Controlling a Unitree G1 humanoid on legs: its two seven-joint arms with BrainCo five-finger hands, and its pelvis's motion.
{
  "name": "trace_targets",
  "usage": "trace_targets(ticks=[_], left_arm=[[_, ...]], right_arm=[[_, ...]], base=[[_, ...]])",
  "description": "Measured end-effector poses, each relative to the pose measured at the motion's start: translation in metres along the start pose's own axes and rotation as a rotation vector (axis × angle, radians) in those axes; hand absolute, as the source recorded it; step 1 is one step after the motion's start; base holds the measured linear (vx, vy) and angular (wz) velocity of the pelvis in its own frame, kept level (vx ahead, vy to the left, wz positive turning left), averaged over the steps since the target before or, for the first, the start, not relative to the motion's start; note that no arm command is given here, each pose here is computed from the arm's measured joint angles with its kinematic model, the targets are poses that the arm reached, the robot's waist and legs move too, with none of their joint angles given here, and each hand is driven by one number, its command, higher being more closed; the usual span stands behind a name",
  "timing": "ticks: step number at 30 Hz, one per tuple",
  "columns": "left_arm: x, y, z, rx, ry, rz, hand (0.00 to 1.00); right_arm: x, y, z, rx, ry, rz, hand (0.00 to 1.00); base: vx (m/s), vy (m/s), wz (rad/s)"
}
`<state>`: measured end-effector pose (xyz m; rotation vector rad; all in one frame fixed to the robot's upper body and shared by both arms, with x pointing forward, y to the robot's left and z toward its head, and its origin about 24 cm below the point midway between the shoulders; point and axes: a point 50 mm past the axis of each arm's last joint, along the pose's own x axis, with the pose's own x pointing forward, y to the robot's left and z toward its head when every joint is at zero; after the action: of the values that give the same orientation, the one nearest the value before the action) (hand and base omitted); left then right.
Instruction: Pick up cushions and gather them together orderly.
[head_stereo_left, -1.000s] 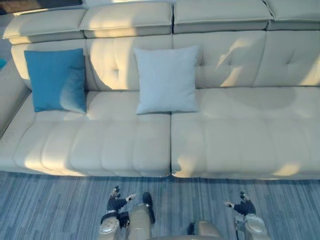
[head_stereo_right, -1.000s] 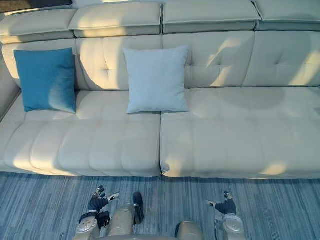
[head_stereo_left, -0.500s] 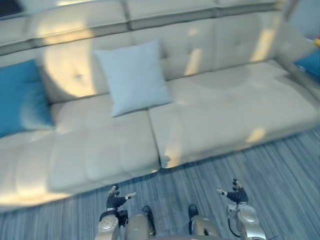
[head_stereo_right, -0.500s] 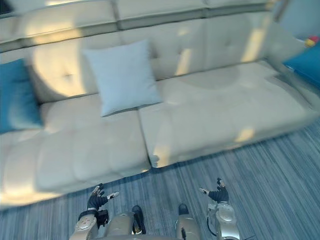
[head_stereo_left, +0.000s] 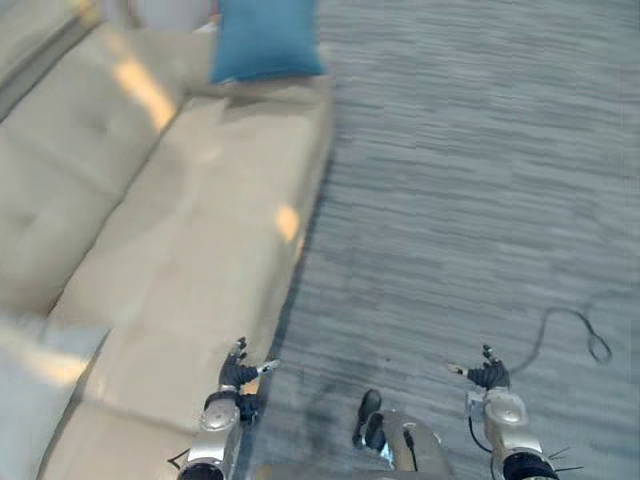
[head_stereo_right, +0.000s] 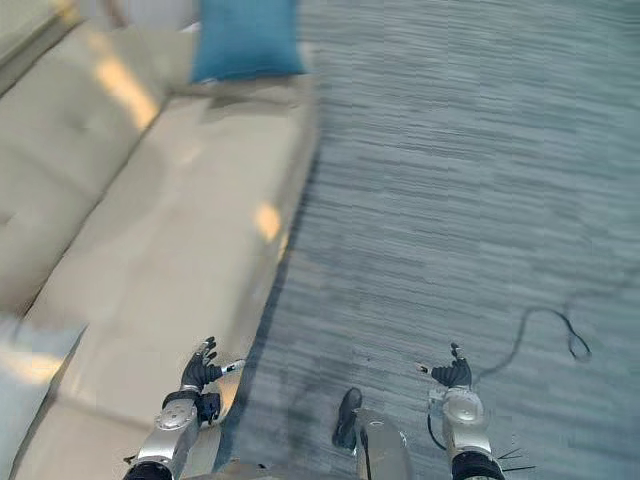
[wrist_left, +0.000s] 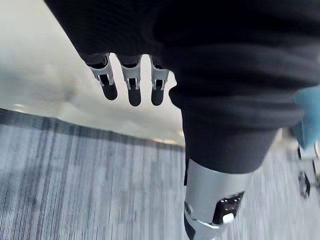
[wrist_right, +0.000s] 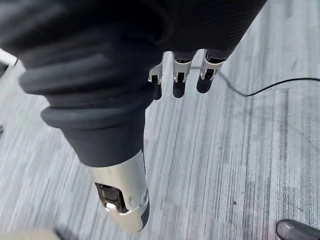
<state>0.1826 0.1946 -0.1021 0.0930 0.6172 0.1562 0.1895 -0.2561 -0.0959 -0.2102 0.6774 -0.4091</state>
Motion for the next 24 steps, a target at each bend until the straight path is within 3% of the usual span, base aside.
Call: trace_targets(ticks=[10,17,24], left_arm=[[-0.015,0.012,-0.025,-0.019,0.074,0.068,0.00],[-0.019,0.003,-0.033,-0.005,0.112,0.038,0.00],[-0.009,0.004,-0.026,0.003,0.110,0.041,0.00]], right_arm=[[0.000,0.020,0.008,0.034,0.001,0.011,0.00],[-0.006,0.032,-0.001,0.049,0.026,0.042,0.00],[-0.006,0.029,-0.002,0.006,0.019,0.058,0.00]], base=[[0.40,0.144,-0.72],[0.61,0.178,-0.01],[0.49,-0.003,0.17]])
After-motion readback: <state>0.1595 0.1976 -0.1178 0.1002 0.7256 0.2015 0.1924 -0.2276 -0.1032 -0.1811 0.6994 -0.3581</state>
